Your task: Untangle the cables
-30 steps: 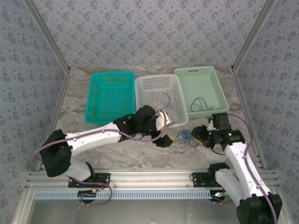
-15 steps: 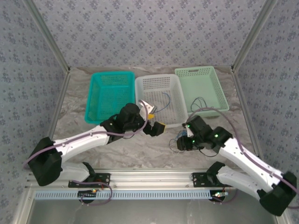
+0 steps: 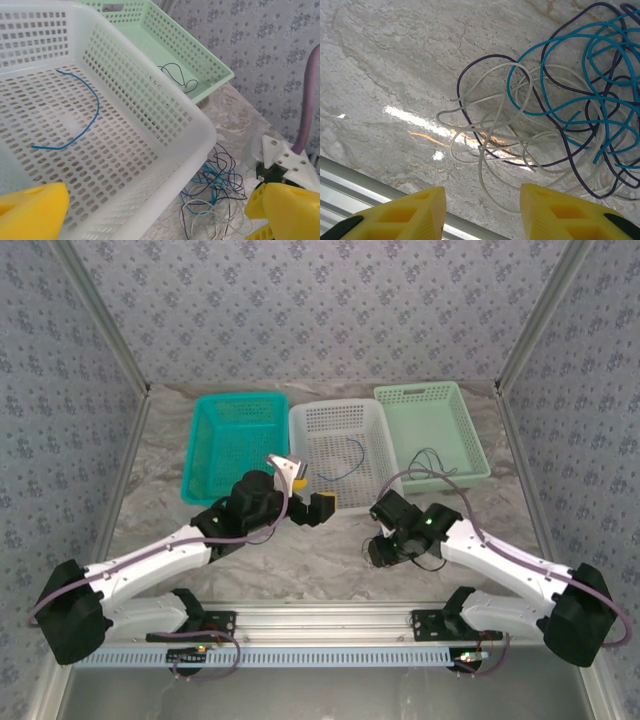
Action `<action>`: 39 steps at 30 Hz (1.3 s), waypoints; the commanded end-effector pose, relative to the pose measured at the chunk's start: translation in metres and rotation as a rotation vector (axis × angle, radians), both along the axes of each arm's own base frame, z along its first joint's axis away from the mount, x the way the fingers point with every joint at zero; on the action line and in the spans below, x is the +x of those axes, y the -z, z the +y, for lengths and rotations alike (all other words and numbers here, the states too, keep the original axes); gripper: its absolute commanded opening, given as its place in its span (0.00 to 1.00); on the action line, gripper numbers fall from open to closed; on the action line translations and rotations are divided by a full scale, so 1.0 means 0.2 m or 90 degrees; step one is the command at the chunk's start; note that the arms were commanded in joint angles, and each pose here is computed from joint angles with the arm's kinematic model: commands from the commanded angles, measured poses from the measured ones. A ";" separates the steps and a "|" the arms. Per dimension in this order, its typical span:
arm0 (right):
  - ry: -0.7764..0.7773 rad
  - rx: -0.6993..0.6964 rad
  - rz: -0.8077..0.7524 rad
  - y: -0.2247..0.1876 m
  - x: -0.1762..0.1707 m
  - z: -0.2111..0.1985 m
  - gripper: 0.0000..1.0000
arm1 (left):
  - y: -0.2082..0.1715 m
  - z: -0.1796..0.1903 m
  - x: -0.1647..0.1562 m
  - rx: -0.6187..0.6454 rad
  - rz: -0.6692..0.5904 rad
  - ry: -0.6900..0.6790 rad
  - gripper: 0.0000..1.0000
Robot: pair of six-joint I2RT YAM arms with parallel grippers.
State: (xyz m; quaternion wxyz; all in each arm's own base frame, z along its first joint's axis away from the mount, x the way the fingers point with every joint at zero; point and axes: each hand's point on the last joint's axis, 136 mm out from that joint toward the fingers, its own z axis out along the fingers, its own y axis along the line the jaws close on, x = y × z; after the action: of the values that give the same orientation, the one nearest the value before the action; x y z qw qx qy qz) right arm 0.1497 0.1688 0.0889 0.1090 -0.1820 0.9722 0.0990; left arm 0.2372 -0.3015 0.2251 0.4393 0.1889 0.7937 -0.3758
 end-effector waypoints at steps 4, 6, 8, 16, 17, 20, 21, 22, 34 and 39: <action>-0.021 -0.016 -0.002 0.08 0.03 0.03 0.43 | -0.06 0.04 0.03 -0.022 -0.014 -0.031 0.99; -0.024 -0.019 0.011 0.12 0.02 0.03 0.42 | -0.07 0.04 0.03 -0.023 -0.016 -0.034 0.99; -0.026 -0.025 0.024 0.14 0.01 0.03 0.41 | -0.07 0.05 0.03 -0.024 -0.020 -0.039 0.99; 0.010 -0.002 -0.024 -0.01 0.04 0.01 0.03 | -0.07 0.05 0.04 -0.023 -0.021 -0.041 1.00; 0.019 0.010 -0.034 -0.06 0.04 0.01 0.00 | -0.07 0.05 0.04 -0.022 -0.020 -0.041 0.99; 0.032 0.069 -0.066 -0.23 0.05 0.03 0.00 | -0.07 0.03 0.04 -0.024 -0.022 -0.036 0.99; 0.029 0.092 -0.077 -0.28 0.05 0.05 0.00 | -0.07 0.03 0.04 -0.025 -0.024 -0.034 1.00; 0.027 0.115 -0.091 -0.35 0.05 0.06 0.00 | -0.08 0.02 0.05 -0.026 -0.026 -0.033 0.99; -0.029 0.235 -0.171 -0.88 0.07 0.10 0.00 | -0.17 -0.07 0.06 -0.056 -0.051 0.006 0.99; -0.025 0.297 -0.228 -1.09 0.10 0.11 0.00 | -0.18 -0.14 0.02 -0.076 -0.048 0.049 0.99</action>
State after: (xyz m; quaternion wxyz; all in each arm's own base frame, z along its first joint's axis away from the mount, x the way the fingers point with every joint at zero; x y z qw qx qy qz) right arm 0.1735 0.1910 0.2878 0.3012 -0.1748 0.8974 0.2708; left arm 0.2441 -0.3158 0.2307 0.4469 0.1925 0.7801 -0.3933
